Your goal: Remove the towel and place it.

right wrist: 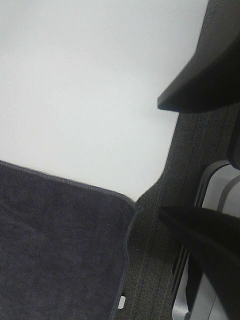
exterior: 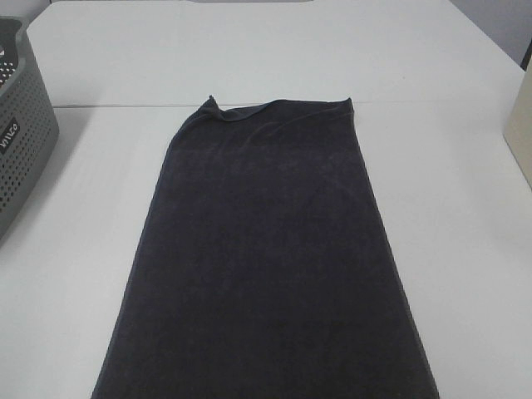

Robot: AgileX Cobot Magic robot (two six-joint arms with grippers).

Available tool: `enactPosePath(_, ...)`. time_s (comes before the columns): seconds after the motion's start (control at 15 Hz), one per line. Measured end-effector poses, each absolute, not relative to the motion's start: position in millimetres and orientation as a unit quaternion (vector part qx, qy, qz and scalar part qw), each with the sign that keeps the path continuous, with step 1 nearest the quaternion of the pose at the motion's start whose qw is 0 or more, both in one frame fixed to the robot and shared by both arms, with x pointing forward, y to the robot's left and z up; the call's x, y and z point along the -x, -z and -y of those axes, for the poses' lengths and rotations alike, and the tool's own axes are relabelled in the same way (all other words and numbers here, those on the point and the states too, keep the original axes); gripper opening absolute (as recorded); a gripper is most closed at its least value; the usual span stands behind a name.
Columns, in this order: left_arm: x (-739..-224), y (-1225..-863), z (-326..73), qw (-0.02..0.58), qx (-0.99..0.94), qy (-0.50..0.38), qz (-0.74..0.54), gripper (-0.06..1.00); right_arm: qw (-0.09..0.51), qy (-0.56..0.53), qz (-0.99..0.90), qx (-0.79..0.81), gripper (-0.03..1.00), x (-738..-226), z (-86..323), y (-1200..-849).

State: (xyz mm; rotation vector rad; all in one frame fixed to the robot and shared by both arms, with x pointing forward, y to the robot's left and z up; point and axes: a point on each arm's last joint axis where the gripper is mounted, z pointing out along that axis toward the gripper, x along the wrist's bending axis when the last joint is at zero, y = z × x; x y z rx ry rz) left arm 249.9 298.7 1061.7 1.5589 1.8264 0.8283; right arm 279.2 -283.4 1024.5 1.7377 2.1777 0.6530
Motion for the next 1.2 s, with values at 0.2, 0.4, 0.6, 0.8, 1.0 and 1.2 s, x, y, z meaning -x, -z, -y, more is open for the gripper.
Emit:
enactPosePath(0.2,-244.0,-1056.6,-297.7,0.326,-0.571,-0.346,-0.669,0.7,0.162,-0.25,-0.747,-0.594,0.55,-271.0,284.6,-1027.2)
enactPosePath(0.4,-237.5,-1056.8,-296.6,0.341,-0.563,-0.364,-0.659,0.7,0.195,-0.285,-0.736,-0.582,0.55,-257.9,286.5,-1030.0)
enactPosePath(0.6,-230.5,-1057.0,-295.1,0.353,-0.563,-0.385,-0.641,0.7,0.238,-0.329,-0.719,-0.564,0.55,-240.4,289.3,-1031.6)
enactPosePath(0.8,-230.2,-1057.5,-293.1,0.361,-0.572,-0.384,-0.629,0.7,0.265,-0.356,-0.707,-0.551,0.55,-229.0,291.1,-1029.8)
enactPosePath(1.0,-229.5,-1057.6,-293.8,0.378,-0.599,-0.369,-0.602,0.7,0.264,-0.355,-0.707,-0.552,0.55,-229.3,291.0,-1029.0)
enactPosePath(1.2,-229.2,-1057.6,-294.3,0.386,-0.613,-0.361,-0.588,0.7,0.264,-0.355,-0.707,-0.552,0.55,-229.3,291.0,-1029.0)
